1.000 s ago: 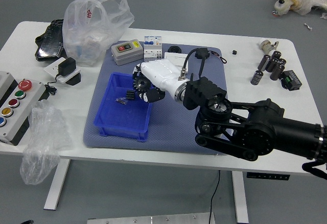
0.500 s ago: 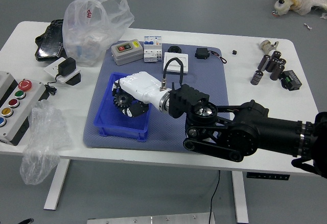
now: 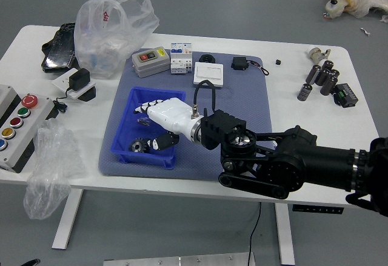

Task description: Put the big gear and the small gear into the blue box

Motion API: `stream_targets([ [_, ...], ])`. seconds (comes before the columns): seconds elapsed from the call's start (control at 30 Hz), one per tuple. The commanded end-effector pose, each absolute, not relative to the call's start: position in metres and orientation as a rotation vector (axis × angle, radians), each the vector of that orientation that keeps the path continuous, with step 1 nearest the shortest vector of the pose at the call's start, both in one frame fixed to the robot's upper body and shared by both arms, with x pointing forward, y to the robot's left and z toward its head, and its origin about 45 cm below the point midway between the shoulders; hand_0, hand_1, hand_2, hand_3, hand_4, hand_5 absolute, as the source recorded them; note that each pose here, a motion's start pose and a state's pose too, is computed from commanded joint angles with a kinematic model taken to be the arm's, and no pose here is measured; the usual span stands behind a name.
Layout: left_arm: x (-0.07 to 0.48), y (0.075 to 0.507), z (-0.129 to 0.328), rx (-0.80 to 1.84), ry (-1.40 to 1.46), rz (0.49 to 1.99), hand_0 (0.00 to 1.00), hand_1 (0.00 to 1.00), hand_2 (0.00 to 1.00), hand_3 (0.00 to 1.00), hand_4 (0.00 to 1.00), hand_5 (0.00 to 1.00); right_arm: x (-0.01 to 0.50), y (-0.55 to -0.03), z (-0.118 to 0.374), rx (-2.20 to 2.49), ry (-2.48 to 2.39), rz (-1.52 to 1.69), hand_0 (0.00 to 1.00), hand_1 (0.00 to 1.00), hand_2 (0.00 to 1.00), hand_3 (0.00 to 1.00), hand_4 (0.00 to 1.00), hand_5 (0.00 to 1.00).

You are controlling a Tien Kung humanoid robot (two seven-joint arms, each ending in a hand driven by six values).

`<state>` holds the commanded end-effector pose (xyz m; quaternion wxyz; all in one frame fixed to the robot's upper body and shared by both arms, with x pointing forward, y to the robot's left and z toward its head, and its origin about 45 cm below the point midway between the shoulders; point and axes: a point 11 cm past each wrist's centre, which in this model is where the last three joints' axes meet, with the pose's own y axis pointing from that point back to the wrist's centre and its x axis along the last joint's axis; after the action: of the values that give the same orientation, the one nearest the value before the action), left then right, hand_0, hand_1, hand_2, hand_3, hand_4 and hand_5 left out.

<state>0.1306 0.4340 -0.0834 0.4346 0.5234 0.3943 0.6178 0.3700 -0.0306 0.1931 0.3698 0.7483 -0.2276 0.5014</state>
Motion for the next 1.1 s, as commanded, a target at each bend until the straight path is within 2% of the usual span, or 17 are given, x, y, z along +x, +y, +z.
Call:
stream_targets([
  [0.17, 0.129, 0.434, -0.084, 1.304, 0.985, 1.538, 0.653, 0.593, 0.585, 0.738, 0.741, 0.6, 0.378, -0.035, 0.211, 1.939, -0.664, 1.316, 0.717, 0.949, 0.93, 0.878, 0.62, 0.347],
  [0.2, 0.129, 0.433, -0.084, 1.303, 0.985, 1.538, 0.653, 0.593, 0.585, 0.738, 0.738, 0.602, 0.381, -0.038, 0.218, 1.942, -0.695, 1.323, 0.707, 0.935, 0.915, 0.854, 0.623, 0.352],
  [0.37, 0.127, 0.433, -0.085, 1.301, 0.989, 1.538, 0.653, 0.593, 0.585, 0.738, 0.738, 0.602, 0.397, -0.067, 0.249, 1.963, -0.904, 1.313, 0.707, 0.935, 0.915, 0.854, 0.623, 0.352],
  [0.4, 0.127, 0.433, -0.085, 1.301, 0.99, 1.538, 0.653, 0.592, 0.585, 0.739, 0.76, 0.576, 0.398, -0.074, 0.253, 1.98, -0.953, 1.296, 0.652, 0.83, 0.82, 0.746, 0.626, 0.354],
  [0.57, 0.126, 0.432, -0.086, 1.298, 0.993, 1.539, 0.653, 0.592, 0.585, 0.739, 0.76, 0.576, 0.403, -0.113, 0.275, 2.121, -1.278, 1.174, 0.652, 0.83, 0.82, 0.746, 0.626, 0.354],
  [0.6, 0.126, 0.431, -0.086, 1.296, 0.992, 1.541, 0.653, 0.593, 0.585, 0.739, 0.76, 0.579, 0.405, -0.126, 0.278, 2.155, -1.387, 1.128, 0.594, 0.682, 0.663, 0.643, 0.621, 0.352],
  [0.77, 0.126, 0.431, -0.086, 1.292, 0.99, 1.542, 0.653, 0.593, 0.585, 0.739, 0.76, 0.579, 0.408, -0.173, 0.277, 2.218, -1.705, 0.96, 0.594, 0.682, 0.663, 0.643, 0.621, 0.352],
  [0.8, 0.126, 0.431, -0.086, 1.291, 0.99, 1.542, 0.653, 0.593, 0.585, 0.739, 0.763, 0.581, 0.407, -0.182, 0.274, 2.231, -1.753, 0.923, 0.504, 0.633, 0.618, 0.625, 0.627, 0.343],
  [0.97, 0.128, 0.431, -0.086, 1.287, 0.985, 1.543, 0.653, 0.593, 0.585, 0.739, 0.763, 0.581, 0.398, -0.224, 0.262, 2.282, -2.01, 0.742, 0.504, 0.633, 0.618, 0.625, 0.627, 0.343],
  [1.0, 0.13, 0.432, -0.085, 1.287, 0.98, 1.543, 0.653, 0.593, 0.585, 0.739, 0.764, 0.581, 0.396, -0.232, 0.26, 2.287, -2.06, 0.71, 0.273, 0.356, 0.444, 0.556, 0.634, 0.345],
  [1.1, 0.134, 0.434, -0.083, 1.283, 0.963, 1.545, 0.653, 0.593, 0.585, 0.739, 0.764, 0.581, 0.388, -0.256, 0.256, 2.292, -2.188, 0.636, 0.273, 0.356, 0.444, 0.556, 0.634, 0.345],
])
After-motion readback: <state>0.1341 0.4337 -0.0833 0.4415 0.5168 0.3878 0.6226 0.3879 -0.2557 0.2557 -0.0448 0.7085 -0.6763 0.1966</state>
